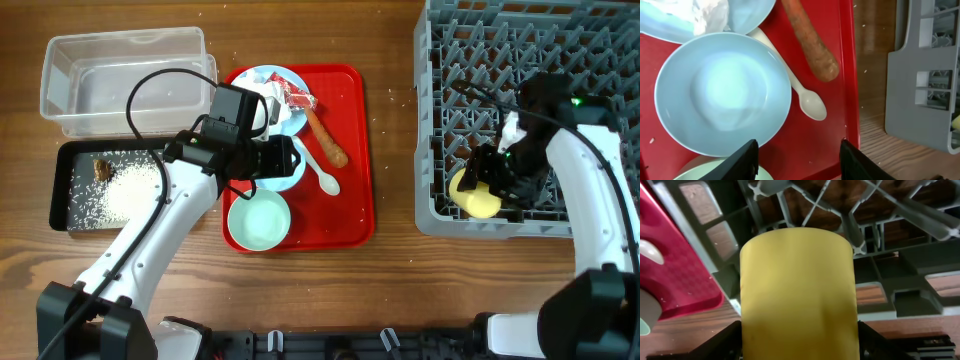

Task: Sort waste into correct bins and load items into the dishwasher rack
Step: 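Place the yellow cup into the grey dish rack with the right gripper, then grasp the tissue on the blue plate with the left gripper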

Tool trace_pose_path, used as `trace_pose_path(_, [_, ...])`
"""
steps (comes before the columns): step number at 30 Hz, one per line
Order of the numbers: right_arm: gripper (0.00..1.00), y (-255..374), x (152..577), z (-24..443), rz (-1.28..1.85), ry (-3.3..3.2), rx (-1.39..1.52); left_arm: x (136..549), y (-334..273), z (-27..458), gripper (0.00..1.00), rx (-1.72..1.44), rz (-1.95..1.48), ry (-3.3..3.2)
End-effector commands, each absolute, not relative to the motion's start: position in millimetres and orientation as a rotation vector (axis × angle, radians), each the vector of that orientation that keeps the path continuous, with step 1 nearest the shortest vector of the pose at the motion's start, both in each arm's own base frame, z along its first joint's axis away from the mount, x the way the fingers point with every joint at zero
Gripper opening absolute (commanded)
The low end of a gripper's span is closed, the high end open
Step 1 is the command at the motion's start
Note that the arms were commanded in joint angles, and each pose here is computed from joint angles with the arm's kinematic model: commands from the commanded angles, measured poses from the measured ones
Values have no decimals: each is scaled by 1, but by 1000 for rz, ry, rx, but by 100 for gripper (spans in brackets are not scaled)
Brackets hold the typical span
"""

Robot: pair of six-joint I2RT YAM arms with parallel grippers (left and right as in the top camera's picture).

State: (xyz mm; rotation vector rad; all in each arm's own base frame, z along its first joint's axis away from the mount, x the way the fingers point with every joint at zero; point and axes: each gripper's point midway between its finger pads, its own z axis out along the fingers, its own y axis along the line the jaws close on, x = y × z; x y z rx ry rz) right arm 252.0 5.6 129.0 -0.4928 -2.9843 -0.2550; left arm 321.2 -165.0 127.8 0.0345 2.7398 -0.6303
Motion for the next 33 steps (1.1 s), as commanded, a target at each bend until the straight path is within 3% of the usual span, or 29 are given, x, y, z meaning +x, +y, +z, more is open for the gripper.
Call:
trace_pose_path(1, [50, 7, 257, 122, -275, -2974, -441, 324, -164, 126, 51, 59, -602, 2737])
trace_pose_path(3, [61, 11, 265, 121, -327, -2989, -439, 324, -164, 126, 51, 60, -602, 2737])
trace_pose_path(4, [73, 14, 270, 121, -361, -3003, -439, 324, -164, 126, 51, 59, -602, 2737])
trace_pose_path(9, [92, 24, 292, 124, -484, -3071, -438, 322, -164, 125, 51, 58, -601, 2745])
trace_pose_path(15, [93, 25, 306, 134, -520, -3116, -465, 322, -164, 125, 50, 57, -601, 2747])
trace_pose_path(21, [89, 36, 330, 199, -641, -3264, -363, 321, -164, 125, 49, 57, -601, 2749])
trace_pose_path(25, [89, 70, 335, 261, -719, -3456, -90, 321, -163, 124, 49, 56, -600, 2752])
trace_pose_path(27, [89, 90, 332, 277, -766, -3507, 41, 320, -163, 124, 45, 51, -599, 2758])
trace_pose_path(33, [91, 131, 322, 281, -715, -3533, 293, 310, -159, 137, 51, 86, -586, 2752])
